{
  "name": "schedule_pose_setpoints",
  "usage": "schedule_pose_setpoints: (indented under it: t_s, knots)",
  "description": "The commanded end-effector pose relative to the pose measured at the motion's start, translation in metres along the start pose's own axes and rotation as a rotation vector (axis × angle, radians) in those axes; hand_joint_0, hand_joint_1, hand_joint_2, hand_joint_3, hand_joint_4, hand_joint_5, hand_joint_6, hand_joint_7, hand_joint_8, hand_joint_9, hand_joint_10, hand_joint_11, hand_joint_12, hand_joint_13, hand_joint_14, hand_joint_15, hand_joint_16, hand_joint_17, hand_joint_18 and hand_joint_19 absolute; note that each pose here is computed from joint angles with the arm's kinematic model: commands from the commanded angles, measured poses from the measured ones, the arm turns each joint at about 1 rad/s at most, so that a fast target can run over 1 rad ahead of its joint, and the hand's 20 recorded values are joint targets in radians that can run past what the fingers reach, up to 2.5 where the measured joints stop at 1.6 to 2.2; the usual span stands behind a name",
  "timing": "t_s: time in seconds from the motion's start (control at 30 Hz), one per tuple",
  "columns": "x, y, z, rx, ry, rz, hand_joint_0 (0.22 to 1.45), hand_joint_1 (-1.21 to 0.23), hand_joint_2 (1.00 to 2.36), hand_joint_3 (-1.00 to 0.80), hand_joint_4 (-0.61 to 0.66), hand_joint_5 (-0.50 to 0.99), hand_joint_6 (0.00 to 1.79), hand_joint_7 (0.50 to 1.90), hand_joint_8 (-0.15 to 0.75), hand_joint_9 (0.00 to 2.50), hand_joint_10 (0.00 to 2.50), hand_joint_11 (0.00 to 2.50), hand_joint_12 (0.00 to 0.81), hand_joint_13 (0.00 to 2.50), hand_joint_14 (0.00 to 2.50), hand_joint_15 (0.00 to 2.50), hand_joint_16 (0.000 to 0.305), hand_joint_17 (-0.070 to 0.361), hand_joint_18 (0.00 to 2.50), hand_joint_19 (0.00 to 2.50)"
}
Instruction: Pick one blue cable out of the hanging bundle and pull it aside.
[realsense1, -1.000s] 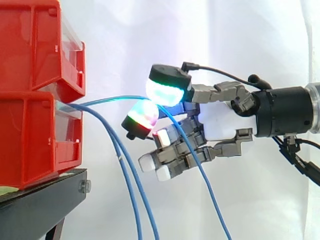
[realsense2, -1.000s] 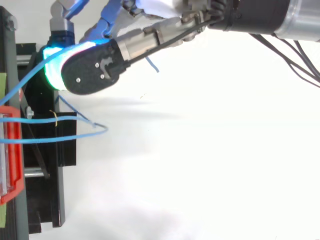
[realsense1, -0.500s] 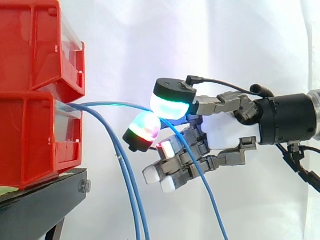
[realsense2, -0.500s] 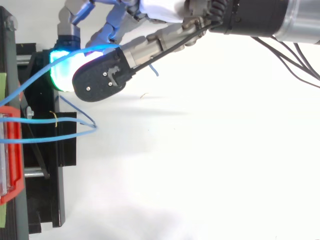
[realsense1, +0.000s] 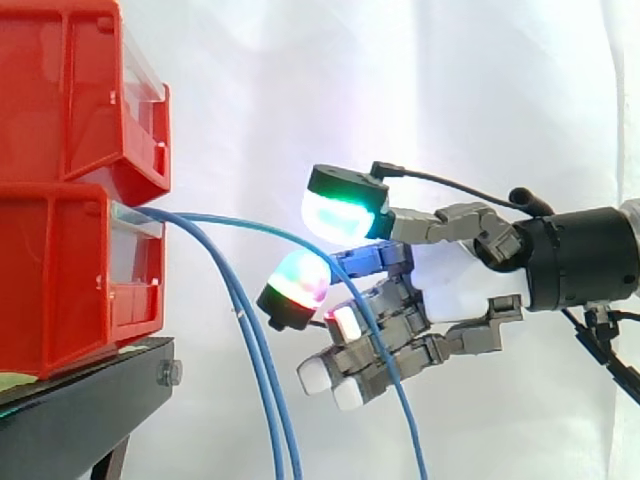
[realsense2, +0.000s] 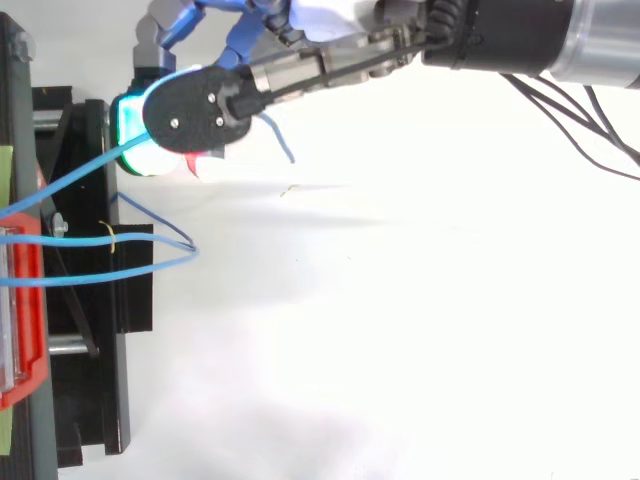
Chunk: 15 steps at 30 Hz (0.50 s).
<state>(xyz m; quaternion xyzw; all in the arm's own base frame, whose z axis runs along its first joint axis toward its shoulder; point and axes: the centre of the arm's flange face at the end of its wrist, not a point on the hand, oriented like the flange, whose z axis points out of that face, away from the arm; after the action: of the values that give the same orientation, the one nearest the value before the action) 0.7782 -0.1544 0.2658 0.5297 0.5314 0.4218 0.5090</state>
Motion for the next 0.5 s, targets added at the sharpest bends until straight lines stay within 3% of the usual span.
schedule_pose_setpoints:
  t_s: [0.0, 0.2, 0.47]
  knots:
    - [-0.0016, 0.0, -0.0001, -0.001, -0.001, 0.002, 0.58, -0.5, 1.02, -0.29, 0.01, -0.11, 0.89, 0.93, 0.24, 1.07, 0.02, 0.66, 0.253, 0.74, 0.02, 0.45, 0.038, 0.086, 0.6, 0.47]
    - [-0.0031, -0.0007, -0.0007, 0.004, -0.005, -0.002, 0.59, -0.67, 1.01, -0.14, 0.0, -0.09, 0.94, 0.87, 0.252, 1.1, 0.02, 0.68, 0.278, 0.81, 0.02, 0.43, 0.044, 0.1, 0.7, 0.41]
    - [0.0037, 0.0005, -0.0001, 0.005, 0.001, -0.009, 0.61, -0.72, 1.01, -0.12, -0.01, -0.08, 0.93, 0.9, 0.257, 1.12, 0.02, 0.69, 0.276, 0.82, 0.02, 0.44, 0.044, 0.098, 0.72, 0.41]
